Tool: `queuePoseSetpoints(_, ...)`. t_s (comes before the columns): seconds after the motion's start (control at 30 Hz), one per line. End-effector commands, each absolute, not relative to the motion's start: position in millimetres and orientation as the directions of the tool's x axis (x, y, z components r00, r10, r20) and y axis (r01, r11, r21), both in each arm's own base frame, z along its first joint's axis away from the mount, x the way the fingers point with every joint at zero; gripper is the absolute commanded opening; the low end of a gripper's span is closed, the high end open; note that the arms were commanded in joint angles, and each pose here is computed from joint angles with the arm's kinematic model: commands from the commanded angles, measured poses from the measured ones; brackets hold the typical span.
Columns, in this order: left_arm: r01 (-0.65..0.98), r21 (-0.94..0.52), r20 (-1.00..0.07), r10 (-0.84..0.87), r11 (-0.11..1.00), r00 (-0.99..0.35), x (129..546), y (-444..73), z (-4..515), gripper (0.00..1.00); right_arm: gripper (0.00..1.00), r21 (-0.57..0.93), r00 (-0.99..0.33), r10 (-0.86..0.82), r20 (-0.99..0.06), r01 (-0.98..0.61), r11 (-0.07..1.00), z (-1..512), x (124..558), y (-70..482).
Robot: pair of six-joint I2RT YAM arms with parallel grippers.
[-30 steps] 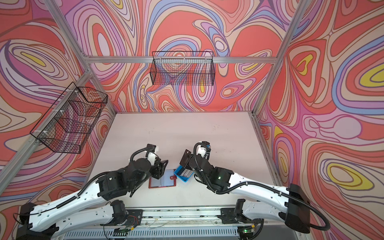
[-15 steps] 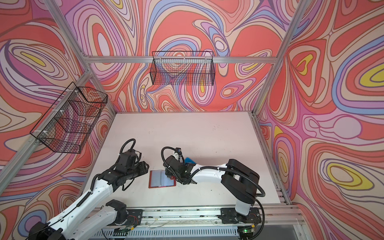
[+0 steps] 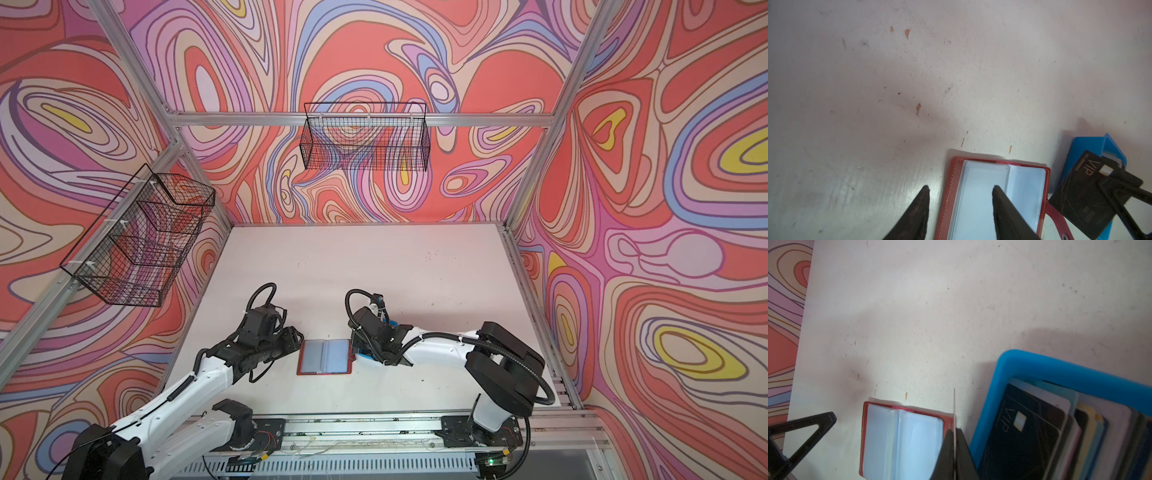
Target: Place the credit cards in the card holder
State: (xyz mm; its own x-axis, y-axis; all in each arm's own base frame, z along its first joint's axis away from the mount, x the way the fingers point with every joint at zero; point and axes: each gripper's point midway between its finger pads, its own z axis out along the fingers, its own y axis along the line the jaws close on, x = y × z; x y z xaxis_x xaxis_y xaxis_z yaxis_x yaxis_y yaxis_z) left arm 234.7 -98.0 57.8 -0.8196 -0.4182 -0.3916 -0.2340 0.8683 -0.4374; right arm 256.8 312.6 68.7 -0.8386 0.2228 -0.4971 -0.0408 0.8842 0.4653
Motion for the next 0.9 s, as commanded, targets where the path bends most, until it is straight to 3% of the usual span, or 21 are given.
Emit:
queuePoseSetpoints(0.0, -0.254, -0.457, -0.358, -0.438, 0.852, -0.825, 230, -100, 49, 0.52, 0.00, 0.441, -0.845, 0.231, -0.482, -0.007, 0.897, 62, 250, 292)
queuePoseSetpoints(0.37, -0.239, -0.472, -0.340, -0.425, 0.849, -0.839, 229, -106, 37, 0.48, 0.00, 0.667, -0.822, 0.269, -0.501, -0.169, 0.726, 145, 248, 368)
queuePoseSetpoints(0.53, -0.235, -0.494, -0.315, -0.424, 0.837, -0.849, 224, -110, 31, 0.48, 0.00, 0.737, -0.861, 0.295, -0.414, -0.127, 0.663, 118, 236, 403)
queuePoseSetpoints(0.87, -0.227, -0.502, -0.289, -0.409, 0.835, -0.866, 214, -112, 17, 0.48, 0.00, 0.743, -0.886, 0.334, -0.322, -0.017, 0.669, 61, 234, 405)
